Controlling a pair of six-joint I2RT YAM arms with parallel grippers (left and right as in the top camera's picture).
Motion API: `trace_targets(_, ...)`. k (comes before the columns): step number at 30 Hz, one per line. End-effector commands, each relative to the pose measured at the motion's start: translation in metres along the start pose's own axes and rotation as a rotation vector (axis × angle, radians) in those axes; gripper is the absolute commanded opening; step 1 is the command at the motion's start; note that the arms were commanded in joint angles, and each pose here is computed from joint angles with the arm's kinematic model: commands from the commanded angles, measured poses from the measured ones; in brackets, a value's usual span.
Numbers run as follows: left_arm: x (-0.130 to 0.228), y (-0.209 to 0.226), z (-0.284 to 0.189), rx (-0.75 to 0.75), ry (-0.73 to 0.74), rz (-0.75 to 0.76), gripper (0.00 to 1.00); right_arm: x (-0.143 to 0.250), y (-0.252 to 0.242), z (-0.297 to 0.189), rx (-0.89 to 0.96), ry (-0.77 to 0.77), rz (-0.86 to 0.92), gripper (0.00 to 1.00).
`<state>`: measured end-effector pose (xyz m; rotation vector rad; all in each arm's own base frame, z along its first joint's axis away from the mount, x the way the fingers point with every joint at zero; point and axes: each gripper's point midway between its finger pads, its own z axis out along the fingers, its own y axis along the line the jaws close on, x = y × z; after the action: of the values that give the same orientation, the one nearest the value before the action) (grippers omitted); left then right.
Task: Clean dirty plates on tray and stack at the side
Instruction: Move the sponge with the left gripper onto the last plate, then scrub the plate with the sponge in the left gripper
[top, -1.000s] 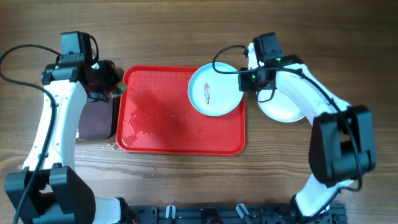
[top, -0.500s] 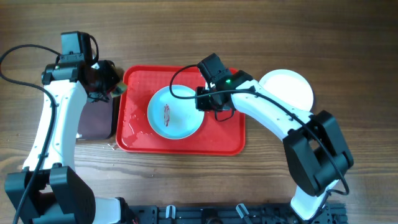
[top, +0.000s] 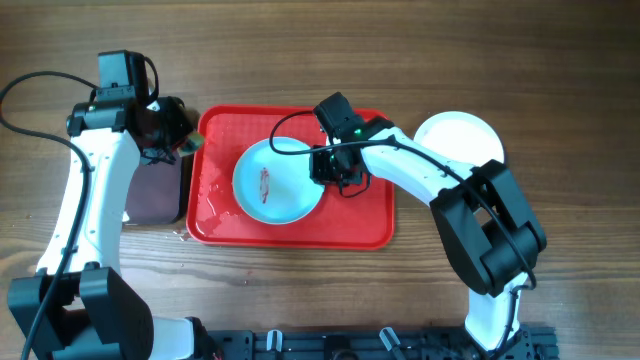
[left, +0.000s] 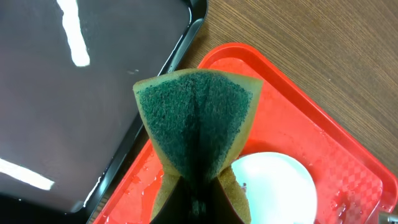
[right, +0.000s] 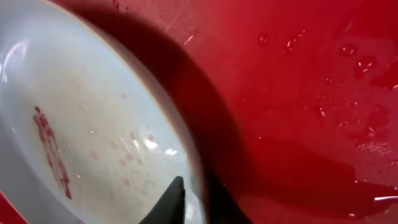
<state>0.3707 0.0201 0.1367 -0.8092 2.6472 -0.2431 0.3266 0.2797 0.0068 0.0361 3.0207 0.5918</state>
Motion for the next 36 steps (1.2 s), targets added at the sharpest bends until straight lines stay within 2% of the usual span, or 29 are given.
trace_targets(1, 0.005, 0.003, 0.006, -0.003, 0.021, 0.02, 0.04, -0.006, 0.009, 0.005, -0.032, -0.012, 0.008, 0.04)
trace_targets(8, 0.037, 0.006, 0.026, -0.026, 0.094, 0.057, 0.04, -0.02, 0.024, 0.024, -0.105, -0.054, -0.011, 0.04)
trace_targets(16, 0.072, -0.033, 0.044, 0.055, 0.11, 0.365, 0.04, -0.02, 0.028, 0.024, -0.122, -0.054, -0.053, 0.04)
trace_targets(21, 0.075, -0.038, 0.054, 0.023, 0.099, 0.436, 0.04, -0.017, 0.03, 0.025, -0.125, -0.05, -0.07, 0.04)
trace_targets(29, 0.116, -0.012, 0.096, -0.036, 0.329, 0.525, 0.04, -0.018, 0.031, 0.025, -0.129, -0.054, -0.076, 0.05)
trace_targets(33, 0.142, -0.017, 0.115, 0.017, 0.434, 0.586, 0.04, -0.018, 0.032, 0.025, -0.133, -0.055, -0.08, 0.04)
trace_targets(36, 0.166, -0.04, 0.125, 0.128, 0.493, 0.613, 0.04, -0.018, 0.033, 0.025, -0.134, -0.056, -0.081, 0.04)
